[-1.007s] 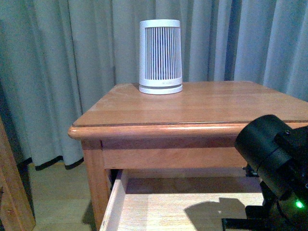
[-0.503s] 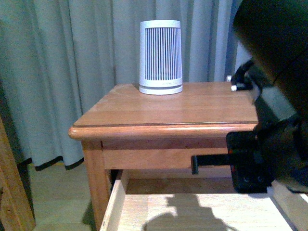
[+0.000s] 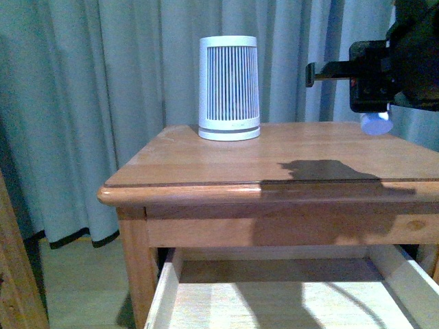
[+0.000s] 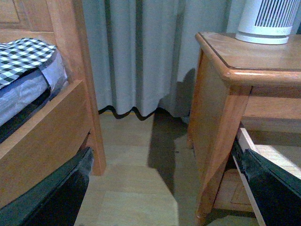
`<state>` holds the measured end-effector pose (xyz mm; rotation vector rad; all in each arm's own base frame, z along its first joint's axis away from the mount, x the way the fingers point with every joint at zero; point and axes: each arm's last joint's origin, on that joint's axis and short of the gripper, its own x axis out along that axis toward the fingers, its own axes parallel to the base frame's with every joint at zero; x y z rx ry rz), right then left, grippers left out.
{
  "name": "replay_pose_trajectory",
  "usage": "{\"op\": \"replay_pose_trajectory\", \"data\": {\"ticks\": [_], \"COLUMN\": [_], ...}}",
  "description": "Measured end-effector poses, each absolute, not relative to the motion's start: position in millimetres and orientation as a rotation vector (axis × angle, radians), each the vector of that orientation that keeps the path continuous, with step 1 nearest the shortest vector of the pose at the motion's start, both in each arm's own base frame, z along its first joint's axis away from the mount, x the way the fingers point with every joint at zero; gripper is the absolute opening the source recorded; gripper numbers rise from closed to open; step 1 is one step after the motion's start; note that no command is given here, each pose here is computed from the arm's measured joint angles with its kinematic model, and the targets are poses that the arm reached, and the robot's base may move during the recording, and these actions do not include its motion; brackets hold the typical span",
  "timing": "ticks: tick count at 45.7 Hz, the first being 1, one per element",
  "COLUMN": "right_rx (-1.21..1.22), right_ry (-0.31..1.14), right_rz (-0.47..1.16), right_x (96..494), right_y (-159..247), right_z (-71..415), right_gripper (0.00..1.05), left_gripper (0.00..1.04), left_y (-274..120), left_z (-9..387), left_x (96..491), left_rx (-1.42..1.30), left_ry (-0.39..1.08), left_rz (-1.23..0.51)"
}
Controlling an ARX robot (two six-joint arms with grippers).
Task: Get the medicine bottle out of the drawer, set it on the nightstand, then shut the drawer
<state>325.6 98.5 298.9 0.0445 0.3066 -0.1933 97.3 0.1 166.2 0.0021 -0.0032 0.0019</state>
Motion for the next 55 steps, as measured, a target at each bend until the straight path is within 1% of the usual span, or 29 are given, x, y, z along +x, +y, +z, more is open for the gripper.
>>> {"op": "replay_pose_trajectory", "data": {"ticks": [2,7,12,27,28,29,32,37,42,43,45,47,55], "right_rx": [0.05,0.075,0.094,0.133,0.133,0.134,0.126,0.12,0.104,0.098,0.097,0.088,0.071], "right_ry": [0.321,0.424,0.48,0.469,0.466,0.464,0.462,0.44,0.411,0.396,0.391,0.375,0.305], "right_rz": [-0.196,-0.221,-0.247,-0.241,-0.238,-0.23,-0.228,-0.222,-0.214,-0.211,-0.208,-0.2,-0.203], "right_x": [337.2,376.0,401.5,428.4,428.8,429.5,430.2,431.4,431.1,430.8,430.2,427.7,409.9], "right_y": [97.5,92.4,91.0,95.6,95.6,95.2,94.0,92.8,92.9,92.9,92.8,93.1,89.5], "right_z": [296.9,280.8,268.0,267.1,267.1,266.9,265.1,265.5,266.4,267.4,268.6,272.8,300.6], "right_gripper": [0.26,0.26,0.26,0.26,0.3,0.37,0.49,0.72,0.91,0.97,0.99,0.98,0.98], "left_gripper": [0.98,0.98,0.98,0.98,0.98,0.98,0.98,0.98,0.98,0.98,0.98,0.98,0.98], "left_y": [0.1,0.1,0.1,0.1,0.1,0.1,0.1,0.1,0.1,0.1,0.1,0.1,0.1], "left_z": [166.2,166.2,166.2,166.2,166.2,166.2,166.2,166.2,166.2,166.2,166.2,166.2,166.2], "left_x": [97.3,97.3,97.3,97.3,97.3,97.3,97.3,97.3,97.3,97.3,97.3,97.3,97.3], "left_rx": [0.002,0.002,0.002,0.002,0.002,0.002,0.002,0.002,0.002,0.002,0.002,0.002,0.002], "left_ry": [-0.003,-0.003,-0.003,-0.003,-0.003,-0.003,-0.003,-0.003,-0.003,-0.003,-0.003,-0.003,-0.003], "left_rz": [0.002,0.002,0.002,0.002,0.002,0.002,0.002,0.002,0.002,0.002,0.002,0.002,0.002]}}
